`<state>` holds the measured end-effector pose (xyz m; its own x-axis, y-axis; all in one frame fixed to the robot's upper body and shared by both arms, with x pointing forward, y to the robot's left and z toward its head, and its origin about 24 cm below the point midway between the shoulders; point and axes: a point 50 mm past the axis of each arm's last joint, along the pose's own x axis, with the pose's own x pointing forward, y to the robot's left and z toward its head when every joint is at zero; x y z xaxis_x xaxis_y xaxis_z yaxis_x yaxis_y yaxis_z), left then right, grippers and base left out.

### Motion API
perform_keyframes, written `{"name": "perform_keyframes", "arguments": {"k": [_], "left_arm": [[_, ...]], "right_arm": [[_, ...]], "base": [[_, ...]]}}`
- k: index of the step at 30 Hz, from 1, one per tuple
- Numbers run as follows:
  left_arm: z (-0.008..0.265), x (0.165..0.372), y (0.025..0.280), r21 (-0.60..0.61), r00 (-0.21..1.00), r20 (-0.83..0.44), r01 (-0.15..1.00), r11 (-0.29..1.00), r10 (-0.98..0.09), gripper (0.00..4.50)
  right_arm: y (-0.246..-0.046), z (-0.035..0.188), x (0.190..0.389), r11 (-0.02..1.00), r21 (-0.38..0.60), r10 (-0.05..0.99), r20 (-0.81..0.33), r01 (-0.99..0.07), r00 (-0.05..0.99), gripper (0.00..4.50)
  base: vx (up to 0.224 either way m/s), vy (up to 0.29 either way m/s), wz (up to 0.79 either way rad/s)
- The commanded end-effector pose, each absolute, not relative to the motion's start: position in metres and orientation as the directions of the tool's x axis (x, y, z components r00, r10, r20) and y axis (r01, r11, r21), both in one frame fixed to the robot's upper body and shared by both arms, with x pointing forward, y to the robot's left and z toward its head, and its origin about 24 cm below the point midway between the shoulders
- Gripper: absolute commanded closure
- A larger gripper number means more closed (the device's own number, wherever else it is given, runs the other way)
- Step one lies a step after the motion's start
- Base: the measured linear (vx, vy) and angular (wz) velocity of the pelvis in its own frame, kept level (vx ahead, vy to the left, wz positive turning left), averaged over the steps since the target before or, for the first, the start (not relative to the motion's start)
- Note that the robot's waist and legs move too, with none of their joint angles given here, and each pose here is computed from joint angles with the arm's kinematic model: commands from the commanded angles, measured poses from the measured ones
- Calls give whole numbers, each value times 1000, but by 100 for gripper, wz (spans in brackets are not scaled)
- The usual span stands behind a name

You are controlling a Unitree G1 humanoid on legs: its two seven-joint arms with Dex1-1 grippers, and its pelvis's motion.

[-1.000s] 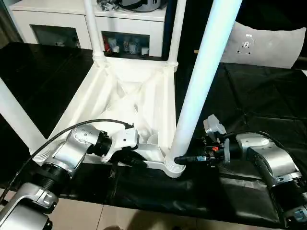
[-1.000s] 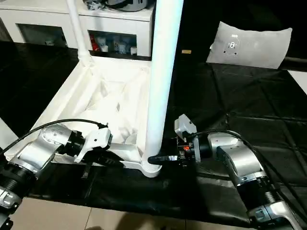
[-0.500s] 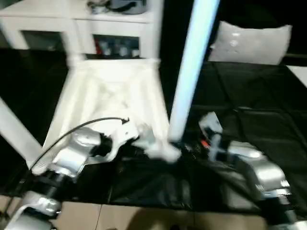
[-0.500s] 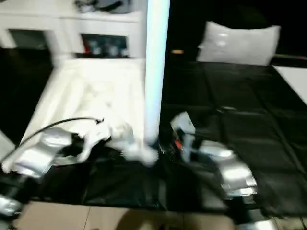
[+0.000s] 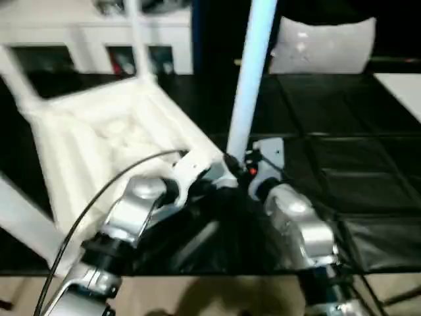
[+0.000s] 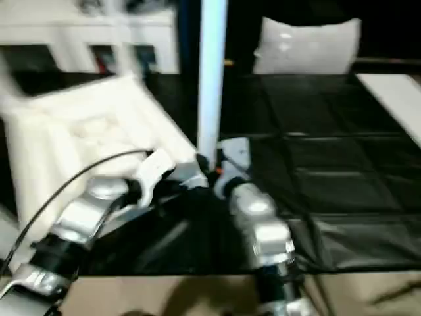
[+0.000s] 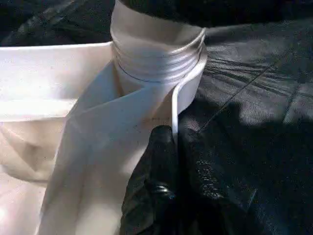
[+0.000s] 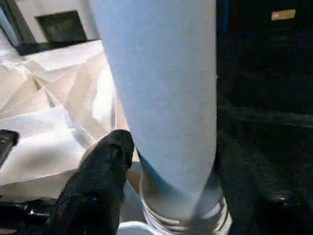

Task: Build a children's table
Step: Rotate leg to tighten

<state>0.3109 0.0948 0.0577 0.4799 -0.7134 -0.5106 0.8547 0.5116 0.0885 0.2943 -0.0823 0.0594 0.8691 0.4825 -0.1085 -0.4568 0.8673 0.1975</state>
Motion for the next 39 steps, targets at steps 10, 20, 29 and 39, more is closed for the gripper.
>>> {"name": "perform_keyframes", "arguments": {"k": [10, 20, 29, 39], "left_arm": [[56, 300, 136, 124, 343, -618, 931, 344, -707, 450], [56, 283, 154, 82, 171, -634, 985, 154, -754, 450], [60, 292, 159, 27, 312, -567, 932, 362, -763, 395], [50, 294, 170, 73, 335, -637, 923, 378, -694, 344]], "right_arm": [[-128, 54, 276, 636, 93, 770, -147, -766, 622, 82], [-146, 59, 260, 446, 67, 882, -202, -893, 425, 3], [-141, 59, 254, 413, 72, 899, -189, -908, 394, 0], [-137, 58, 256, 413, 52, 900, -179, -909, 398, 0]], "base": [[18, -3, 1], [0, 0, 0], [0, 0, 0], [0, 0, 0]]}}
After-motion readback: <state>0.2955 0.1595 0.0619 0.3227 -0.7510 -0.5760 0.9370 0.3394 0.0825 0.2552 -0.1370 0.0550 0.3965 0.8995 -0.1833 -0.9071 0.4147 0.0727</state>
